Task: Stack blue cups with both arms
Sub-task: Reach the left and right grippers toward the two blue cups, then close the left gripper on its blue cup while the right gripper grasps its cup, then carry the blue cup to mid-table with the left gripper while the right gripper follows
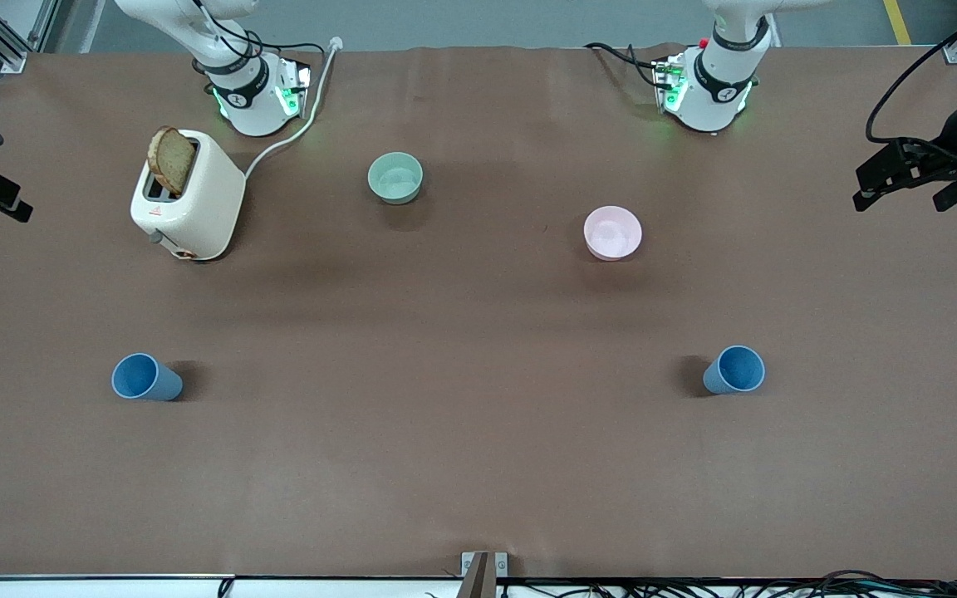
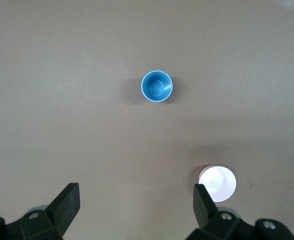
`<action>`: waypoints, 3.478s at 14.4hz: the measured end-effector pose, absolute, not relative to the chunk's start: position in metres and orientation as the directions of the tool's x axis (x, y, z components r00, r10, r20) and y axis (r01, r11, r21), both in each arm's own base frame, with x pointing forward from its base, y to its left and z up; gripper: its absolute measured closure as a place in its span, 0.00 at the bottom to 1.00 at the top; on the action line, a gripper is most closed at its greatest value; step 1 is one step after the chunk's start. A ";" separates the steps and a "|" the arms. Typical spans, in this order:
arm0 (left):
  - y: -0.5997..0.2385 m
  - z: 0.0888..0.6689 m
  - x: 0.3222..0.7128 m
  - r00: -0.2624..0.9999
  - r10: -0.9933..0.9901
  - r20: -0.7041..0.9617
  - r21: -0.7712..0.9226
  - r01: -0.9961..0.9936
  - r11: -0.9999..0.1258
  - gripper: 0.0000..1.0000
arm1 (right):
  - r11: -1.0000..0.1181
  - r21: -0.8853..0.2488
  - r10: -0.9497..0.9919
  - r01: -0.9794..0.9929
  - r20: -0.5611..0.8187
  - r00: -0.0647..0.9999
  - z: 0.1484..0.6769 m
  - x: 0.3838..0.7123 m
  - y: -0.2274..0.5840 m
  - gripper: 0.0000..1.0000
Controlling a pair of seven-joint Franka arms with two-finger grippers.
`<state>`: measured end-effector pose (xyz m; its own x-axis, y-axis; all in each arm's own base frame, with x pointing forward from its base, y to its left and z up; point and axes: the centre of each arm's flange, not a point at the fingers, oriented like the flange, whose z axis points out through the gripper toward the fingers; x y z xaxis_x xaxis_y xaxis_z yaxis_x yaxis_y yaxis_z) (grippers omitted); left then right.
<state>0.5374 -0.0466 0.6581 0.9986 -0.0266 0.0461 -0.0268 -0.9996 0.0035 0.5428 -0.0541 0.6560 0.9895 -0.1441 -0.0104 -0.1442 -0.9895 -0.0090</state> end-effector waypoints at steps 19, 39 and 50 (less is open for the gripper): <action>-0.018 0.340 0.694 0.998 0.008 -0.057 0.043 0.011 -0.999 0.00 | -0.999 0.035 0.013 0.012 0.009 1.000 0.463 0.642 -0.110 0.00; -0.052 0.298 0.688 0.993 -0.035 -0.114 0.073 -0.027 -0.997 0.95 | -0.999 -0.035 -0.019 -0.018 0.033 0.999 0.249 0.657 -0.143 0.81; -0.380 0.351 0.580 0.975 0.146 -0.166 0.159 0.172 -0.972 0.95 | -0.995 -0.094 -0.022 -0.023 -0.010 1.000 0.393 0.684 -0.124 0.96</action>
<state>0.5802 -0.3797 0.3512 0.9753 0.1459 -0.1658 0.1724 -0.9721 0.1588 0.6836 -0.1240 0.3929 0.9997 -0.0220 -0.0104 -0.0229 -0.9953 -0.0939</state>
